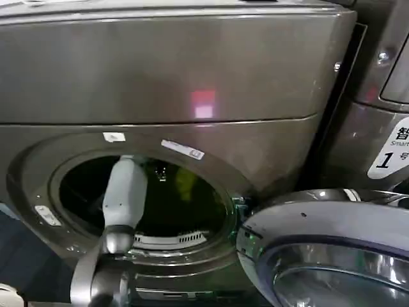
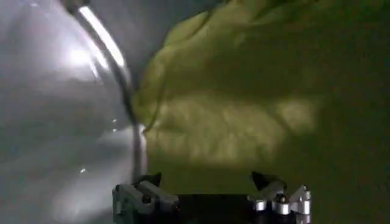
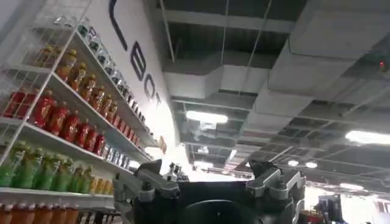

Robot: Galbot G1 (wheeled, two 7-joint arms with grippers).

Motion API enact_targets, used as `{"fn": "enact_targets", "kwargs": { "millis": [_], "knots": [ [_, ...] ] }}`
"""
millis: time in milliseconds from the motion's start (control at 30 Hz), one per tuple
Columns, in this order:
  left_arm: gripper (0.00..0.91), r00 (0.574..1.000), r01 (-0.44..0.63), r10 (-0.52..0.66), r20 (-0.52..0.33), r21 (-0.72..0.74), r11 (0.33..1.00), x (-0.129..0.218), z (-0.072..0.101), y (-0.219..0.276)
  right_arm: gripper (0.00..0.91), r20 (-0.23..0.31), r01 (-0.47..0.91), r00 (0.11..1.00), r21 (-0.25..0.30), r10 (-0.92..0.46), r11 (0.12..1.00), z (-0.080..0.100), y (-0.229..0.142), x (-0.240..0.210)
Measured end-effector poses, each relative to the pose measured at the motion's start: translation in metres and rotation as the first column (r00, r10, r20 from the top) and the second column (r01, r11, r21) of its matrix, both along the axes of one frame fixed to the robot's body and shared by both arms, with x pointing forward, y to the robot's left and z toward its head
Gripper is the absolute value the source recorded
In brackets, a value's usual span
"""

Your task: Grasp the clothes from the dryer.

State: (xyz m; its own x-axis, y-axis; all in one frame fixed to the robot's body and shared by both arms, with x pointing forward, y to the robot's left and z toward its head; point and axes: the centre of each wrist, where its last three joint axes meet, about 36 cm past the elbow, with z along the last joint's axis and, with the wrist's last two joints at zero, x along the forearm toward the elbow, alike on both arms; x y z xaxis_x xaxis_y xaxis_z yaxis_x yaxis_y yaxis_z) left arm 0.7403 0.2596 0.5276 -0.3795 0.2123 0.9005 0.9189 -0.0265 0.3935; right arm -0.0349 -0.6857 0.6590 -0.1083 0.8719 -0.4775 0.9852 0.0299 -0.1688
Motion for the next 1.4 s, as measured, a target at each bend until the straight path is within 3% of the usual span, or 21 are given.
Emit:
{"fn": "enact_targets", "kwargs": {
  "millis": [500, 867, 900, 933, 967, 1400],
  "knots": [
    [0.907, 0.986, -0.035, 0.017, -0.167, -0.102, 0.994, 0.003, -0.053, 0.011, 0.907, -0.008, -0.008, 1.000, 0.008, 0.008, 1.000, -0.006, -0.003, 0.007],
    [0.907, 0.972, -0.080, 0.041, -0.230, -0.163, 0.983, 0.001, -0.082, 0.020, 0.907, -0.009, -0.007, 1.000, 0.010, 0.007, 1.000, -0.008, -0.004, 0.008],
    [0.637, 0.971, -0.083, 0.042, -0.234, -0.167, 0.983, 0.001, -0.083, 0.020, 0.907, -0.009, -0.007, 1.000, 0.010, 0.007, 1.000, -0.008, -0.004, 0.008],
    [0.046, 0.971, -0.085, 0.043, -0.237, -0.170, 0.982, 0.000, -0.084, 0.021, 0.907, -0.010, -0.007, 1.000, 0.011, 0.007, 1.000, -0.008, -0.004, 0.008],
    [0.000, 0.970, -0.086, 0.043, -0.240, -0.175, 0.981, 0.000, -0.086, 0.021, 0.907, -0.010, -0.007, 1.000, 0.011, 0.007, 1.000, -0.009, -0.004, 0.008],
    [0.000, 0.967, -0.097, 0.041, -0.253, -0.215, 0.972, -0.006, -0.103, 0.023, 0.907, -0.009, -0.010, 1.000, 0.018, 0.010, 1.000, -0.013, -0.004, 0.010]
  ]
}}
